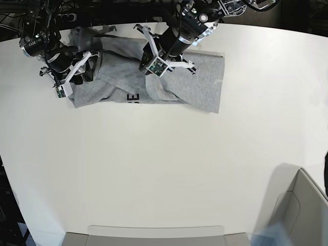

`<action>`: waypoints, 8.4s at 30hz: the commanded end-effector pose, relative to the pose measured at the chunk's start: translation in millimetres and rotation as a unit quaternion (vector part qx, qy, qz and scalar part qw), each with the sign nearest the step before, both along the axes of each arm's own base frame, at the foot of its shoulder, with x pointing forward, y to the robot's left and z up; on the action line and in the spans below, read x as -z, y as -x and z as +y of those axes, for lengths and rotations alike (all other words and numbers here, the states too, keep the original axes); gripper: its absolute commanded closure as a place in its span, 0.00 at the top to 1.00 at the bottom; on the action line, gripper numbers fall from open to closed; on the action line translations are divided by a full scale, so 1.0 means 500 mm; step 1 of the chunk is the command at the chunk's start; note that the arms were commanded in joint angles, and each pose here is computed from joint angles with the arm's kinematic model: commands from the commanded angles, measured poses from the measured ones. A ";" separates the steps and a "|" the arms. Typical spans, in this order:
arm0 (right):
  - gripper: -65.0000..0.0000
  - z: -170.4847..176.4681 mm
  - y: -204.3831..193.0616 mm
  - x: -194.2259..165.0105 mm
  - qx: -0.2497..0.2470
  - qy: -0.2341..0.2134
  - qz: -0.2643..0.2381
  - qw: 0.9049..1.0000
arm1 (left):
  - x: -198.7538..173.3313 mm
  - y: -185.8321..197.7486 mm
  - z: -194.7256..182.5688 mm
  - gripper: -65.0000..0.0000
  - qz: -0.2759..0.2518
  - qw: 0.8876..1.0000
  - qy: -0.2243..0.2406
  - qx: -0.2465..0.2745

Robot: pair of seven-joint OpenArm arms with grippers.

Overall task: Fold the T-shirt properly
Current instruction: 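Press the left gripper's folded end down onto the strip's middle, then release the right gripper and regrasp the strip end beside it, then lift the strip end with the right gripper and fold it toward the left gripper, then grasp the folded bundle with both grippers and flatten it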

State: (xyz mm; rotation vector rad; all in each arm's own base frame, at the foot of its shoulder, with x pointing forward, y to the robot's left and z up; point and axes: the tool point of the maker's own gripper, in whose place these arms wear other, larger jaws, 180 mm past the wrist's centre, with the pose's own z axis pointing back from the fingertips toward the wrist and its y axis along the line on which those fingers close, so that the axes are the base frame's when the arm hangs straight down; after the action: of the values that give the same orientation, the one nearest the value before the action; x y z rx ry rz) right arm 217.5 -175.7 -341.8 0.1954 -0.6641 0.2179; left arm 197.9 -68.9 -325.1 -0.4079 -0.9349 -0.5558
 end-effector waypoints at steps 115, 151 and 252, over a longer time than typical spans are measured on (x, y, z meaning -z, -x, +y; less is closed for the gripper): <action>0.00 -0.268 -0.109 0.081 0.208 -0.072 0.012 0.975 | -0.006 -0.058 0.109 0.03 -0.016 0.990 0.026 -0.135; 0.00 0.244 -0.185 -0.129 -0.048 0.163 -0.196 0.966 | 0.050 -0.035 0.166 0.03 0.041 0.985 -0.015 -0.167; 0.00 0.236 -0.121 0.052 -0.095 0.086 -0.067 0.989 | 0.131 -0.099 0.226 0.03 0.138 0.949 -0.027 -0.284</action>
State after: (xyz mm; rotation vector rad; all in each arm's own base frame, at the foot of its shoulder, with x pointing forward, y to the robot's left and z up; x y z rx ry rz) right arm 268.8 -60.4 -379.9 0.0719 -0.7077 0.4745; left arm 239.0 40.1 -398.7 -0.1574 -0.6766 0.0021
